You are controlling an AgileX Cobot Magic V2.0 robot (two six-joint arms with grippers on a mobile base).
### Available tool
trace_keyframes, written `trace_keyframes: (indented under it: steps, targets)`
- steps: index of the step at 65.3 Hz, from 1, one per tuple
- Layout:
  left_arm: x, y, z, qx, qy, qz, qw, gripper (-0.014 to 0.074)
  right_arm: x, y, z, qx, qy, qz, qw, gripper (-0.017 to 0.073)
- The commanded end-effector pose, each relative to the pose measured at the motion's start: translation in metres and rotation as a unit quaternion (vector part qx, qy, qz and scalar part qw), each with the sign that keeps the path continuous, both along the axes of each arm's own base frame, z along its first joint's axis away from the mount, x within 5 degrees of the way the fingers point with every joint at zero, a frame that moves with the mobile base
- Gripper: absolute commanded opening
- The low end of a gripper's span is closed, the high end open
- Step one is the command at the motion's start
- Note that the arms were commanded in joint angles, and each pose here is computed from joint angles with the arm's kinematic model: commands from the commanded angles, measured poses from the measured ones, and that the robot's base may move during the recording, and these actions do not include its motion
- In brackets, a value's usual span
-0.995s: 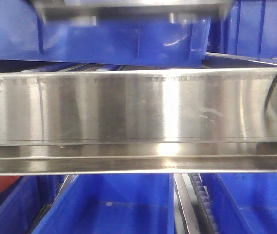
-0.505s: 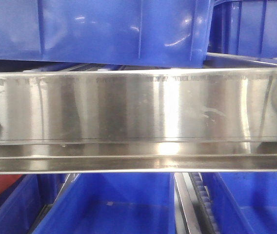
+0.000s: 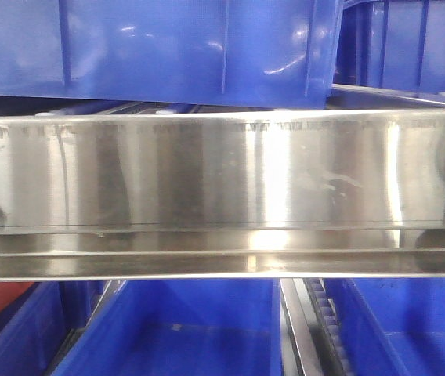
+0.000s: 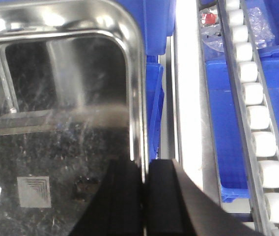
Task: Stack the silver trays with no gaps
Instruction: 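Lift the silver tray up and back off the shelf with both grippers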
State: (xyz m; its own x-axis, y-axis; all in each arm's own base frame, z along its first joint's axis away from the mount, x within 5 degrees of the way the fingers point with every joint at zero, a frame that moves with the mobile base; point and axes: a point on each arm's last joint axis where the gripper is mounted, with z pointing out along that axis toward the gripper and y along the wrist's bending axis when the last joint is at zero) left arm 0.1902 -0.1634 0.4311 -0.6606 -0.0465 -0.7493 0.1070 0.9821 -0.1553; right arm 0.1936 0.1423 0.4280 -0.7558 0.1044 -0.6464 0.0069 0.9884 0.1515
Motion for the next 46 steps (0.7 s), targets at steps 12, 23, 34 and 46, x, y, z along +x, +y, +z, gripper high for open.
trace_keyframes:
  steps: [12,23,34,46]
  targets:
    - [-0.0018,-0.0026,0.0091,-0.021,-0.035,-0.02,0.999,-0.0016,0.0022,0.0016,0.008,0.019,-0.04,0.013,0.999,-0.0078]
    - [-0.0018,-0.0027,0.0092,-0.022,-0.035,-0.02,0.999,-0.0016,0.0028,0.0026,0.009,0.024,-0.047,0.016,0.999,-0.0078]
    - [-0.0018,-0.0027,0.0092,-0.022,-0.035,-0.02,0.999,-0.0016,0.0034,0.0036,0.0099,0.028,-0.052,0.019,0.998,-0.0078]
    - [-0.0016,-0.0026,0.0093,-0.021,-0.036,-0.02,0.999,-0.0016,0.0034,0.0036,0.0099,0.028,-0.052,0.019,0.998,-0.0078]
